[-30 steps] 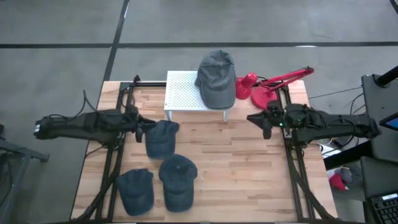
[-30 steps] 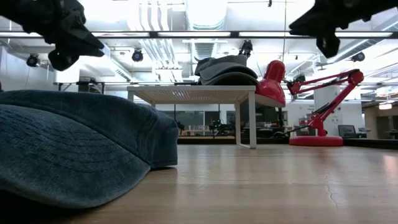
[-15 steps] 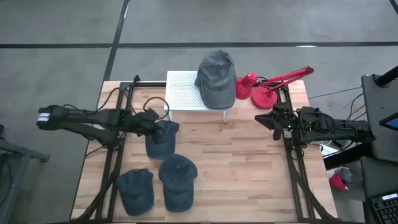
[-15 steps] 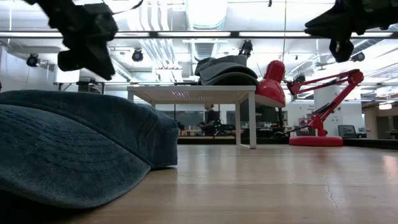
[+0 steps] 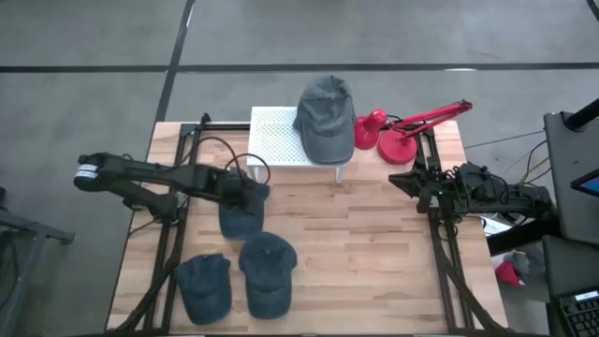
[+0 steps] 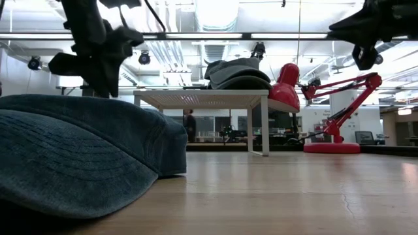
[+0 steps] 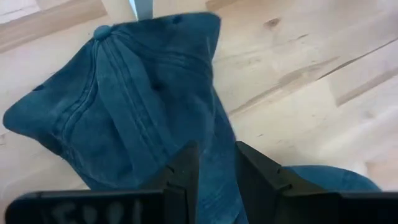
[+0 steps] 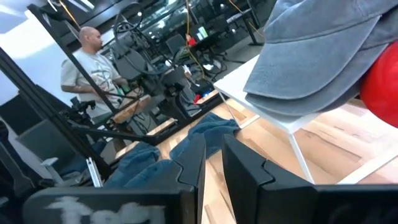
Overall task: Pick & Place hat
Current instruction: Put the top blue cap on the shelf
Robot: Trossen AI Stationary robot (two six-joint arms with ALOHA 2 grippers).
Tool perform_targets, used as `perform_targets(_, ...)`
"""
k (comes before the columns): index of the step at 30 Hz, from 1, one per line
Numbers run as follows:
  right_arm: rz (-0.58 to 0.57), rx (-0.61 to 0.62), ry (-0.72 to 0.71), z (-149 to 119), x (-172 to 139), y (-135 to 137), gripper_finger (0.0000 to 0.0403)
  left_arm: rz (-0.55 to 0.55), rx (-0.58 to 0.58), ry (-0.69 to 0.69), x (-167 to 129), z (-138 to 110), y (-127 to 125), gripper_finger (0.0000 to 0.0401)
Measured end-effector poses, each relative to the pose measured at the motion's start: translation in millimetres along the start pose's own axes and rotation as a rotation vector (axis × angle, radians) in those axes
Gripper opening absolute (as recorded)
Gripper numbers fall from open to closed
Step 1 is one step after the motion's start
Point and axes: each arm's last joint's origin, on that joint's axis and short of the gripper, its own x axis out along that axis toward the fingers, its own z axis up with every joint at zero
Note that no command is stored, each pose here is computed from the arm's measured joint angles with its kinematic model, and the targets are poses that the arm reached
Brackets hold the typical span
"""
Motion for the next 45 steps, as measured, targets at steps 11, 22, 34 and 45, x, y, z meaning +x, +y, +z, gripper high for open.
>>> perform_targets(11, 0.064, -0.005, 0.020, -10, -3, -5, 0.0052, 0.023, -0.008, 0.009, 10, 0, -5, 0.0094)
perform_targets(22, 0.048, 0.001, 0.047, -25, 0, -14, 0.0052, 0.096, -0.261, 0.030, 12, -3, 1, 0.0094)
perform_targets(34, 0.007, -0.004, 0.063, -33, 3, -19, 0.0052, 0.210, -0.360, 0.053, 18, -7, 6, 0.0094)
perform_targets(45, 0.007, -0.004, 0.063, -33, 3, -19, 0.0052, 0.212, -0.296, 0.033, 18, -6, 6, 0.0094)
